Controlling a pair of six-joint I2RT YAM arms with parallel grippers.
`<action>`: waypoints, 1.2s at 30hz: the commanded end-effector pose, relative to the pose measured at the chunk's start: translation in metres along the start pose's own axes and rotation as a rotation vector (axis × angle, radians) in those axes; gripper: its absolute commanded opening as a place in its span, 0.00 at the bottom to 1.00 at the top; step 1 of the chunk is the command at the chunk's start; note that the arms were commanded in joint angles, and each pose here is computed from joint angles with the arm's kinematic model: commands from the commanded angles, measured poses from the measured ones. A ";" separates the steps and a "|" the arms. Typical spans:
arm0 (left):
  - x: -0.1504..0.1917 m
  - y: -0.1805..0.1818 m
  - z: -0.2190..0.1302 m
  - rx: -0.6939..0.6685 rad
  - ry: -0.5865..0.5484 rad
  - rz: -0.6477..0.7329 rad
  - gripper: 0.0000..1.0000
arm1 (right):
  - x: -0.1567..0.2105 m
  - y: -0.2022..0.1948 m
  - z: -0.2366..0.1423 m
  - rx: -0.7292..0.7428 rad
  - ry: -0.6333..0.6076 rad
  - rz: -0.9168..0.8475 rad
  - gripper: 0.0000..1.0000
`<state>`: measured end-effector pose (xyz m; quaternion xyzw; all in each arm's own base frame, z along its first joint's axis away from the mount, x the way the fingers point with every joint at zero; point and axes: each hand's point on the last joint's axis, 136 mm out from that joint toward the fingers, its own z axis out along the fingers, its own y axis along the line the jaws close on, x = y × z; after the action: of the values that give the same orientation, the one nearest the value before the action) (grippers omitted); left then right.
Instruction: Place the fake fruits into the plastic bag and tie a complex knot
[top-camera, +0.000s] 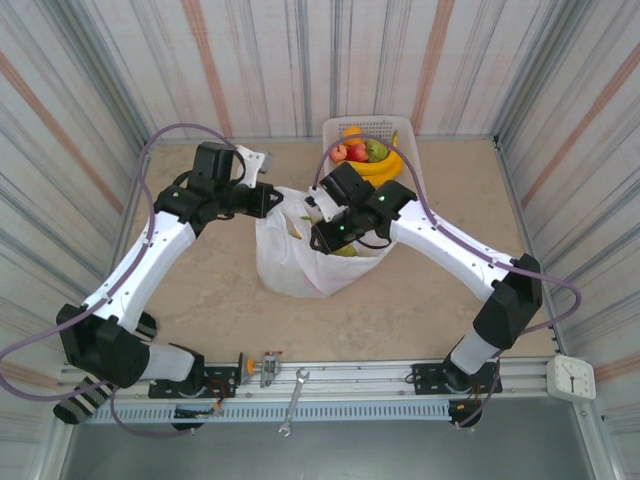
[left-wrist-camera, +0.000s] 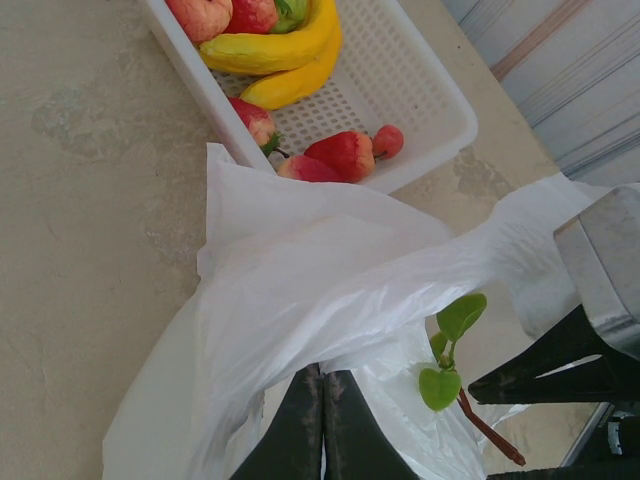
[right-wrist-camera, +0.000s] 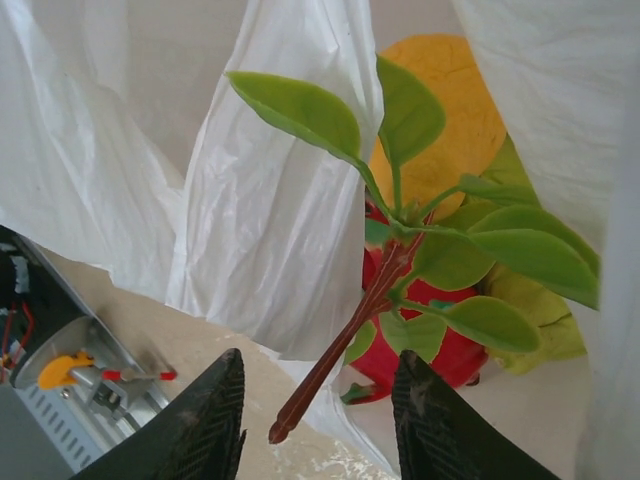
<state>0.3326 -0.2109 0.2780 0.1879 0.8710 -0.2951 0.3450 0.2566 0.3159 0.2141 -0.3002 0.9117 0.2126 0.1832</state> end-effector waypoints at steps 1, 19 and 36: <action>-0.004 -0.005 -0.005 0.015 -0.019 0.007 0.00 | -0.003 0.000 -0.003 0.020 0.007 0.008 0.36; 0.005 -0.003 -0.011 -0.005 -0.017 0.043 0.00 | 0.002 -0.029 -0.042 0.098 -0.048 0.039 0.00; -0.003 -0.039 -0.034 0.152 -0.157 0.164 0.00 | -0.009 -0.029 -0.032 0.046 -0.035 -0.008 0.42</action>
<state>0.3015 -0.2122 0.3037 0.2361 0.8216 -0.3288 0.4015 0.2757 0.2802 0.2082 -0.2754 0.9283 0.1734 0.1800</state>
